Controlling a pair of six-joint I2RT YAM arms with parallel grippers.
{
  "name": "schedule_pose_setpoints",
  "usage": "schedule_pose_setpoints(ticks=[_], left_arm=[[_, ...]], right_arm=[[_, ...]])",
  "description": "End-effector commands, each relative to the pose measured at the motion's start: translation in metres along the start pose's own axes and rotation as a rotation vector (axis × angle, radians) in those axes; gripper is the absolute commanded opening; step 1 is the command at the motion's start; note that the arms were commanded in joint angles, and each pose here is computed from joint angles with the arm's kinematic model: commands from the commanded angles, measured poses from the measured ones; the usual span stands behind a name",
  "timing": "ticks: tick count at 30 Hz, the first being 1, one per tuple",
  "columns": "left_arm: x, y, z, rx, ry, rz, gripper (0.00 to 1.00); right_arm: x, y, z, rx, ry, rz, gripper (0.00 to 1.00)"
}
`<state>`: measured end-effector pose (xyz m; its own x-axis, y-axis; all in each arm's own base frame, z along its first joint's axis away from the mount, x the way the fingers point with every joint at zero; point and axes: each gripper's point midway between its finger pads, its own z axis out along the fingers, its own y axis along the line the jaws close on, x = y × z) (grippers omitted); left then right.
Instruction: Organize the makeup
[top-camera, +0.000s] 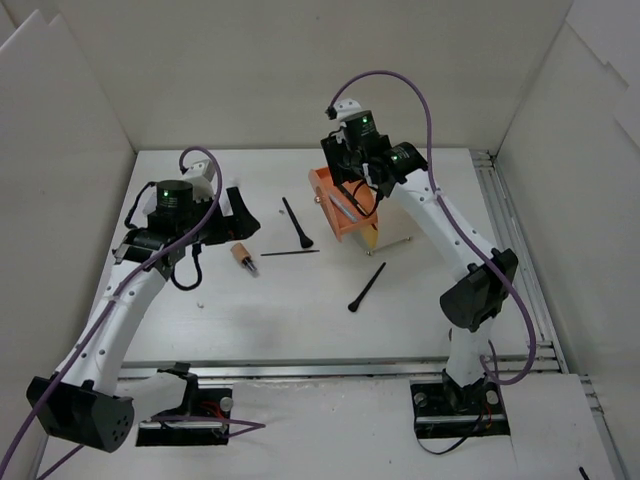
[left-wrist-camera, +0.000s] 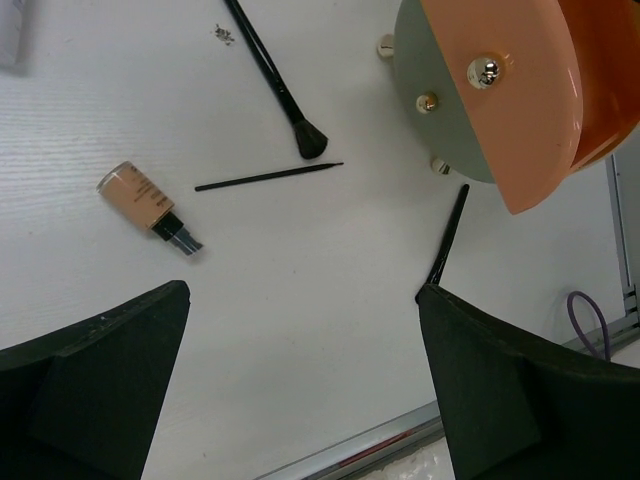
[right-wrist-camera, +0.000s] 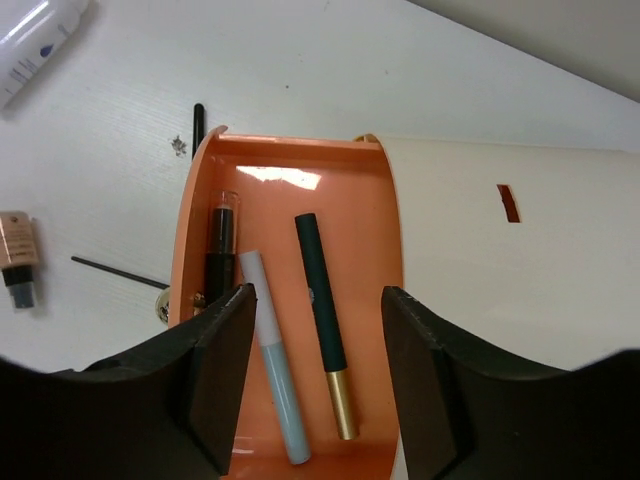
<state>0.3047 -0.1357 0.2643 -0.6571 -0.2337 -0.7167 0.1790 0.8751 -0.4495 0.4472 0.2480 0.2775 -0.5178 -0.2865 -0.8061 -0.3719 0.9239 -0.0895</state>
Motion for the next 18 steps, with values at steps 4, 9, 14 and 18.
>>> schedule_pose_setpoints(ticks=[4,9,14,18], left_arm=[[-0.042,-0.046,0.02,0.179,-0.101,0.066,0.85],[-0.058,-0.063,0.054,0.269,-0.085,0.029,0.52],[-0.059,-0.089,0.083,0.342,-0.043,0.04,0.3],[-0.059,-0.101,0.108,0.364,-0.015,0.044,0.05]], right_arm=[[-0.067,-0.029,-0.072,0.006,-0.24,0.085,0.55],[-0.06,-0.089,-0.108,0.162,-0.272,0.167,0.53],[-0.033,-0.148,-0.124,0.32,-0.25,0.263,0.47],[-0.015,-0.187,-0.128,0.373,-0.234,0.359,0.38]])
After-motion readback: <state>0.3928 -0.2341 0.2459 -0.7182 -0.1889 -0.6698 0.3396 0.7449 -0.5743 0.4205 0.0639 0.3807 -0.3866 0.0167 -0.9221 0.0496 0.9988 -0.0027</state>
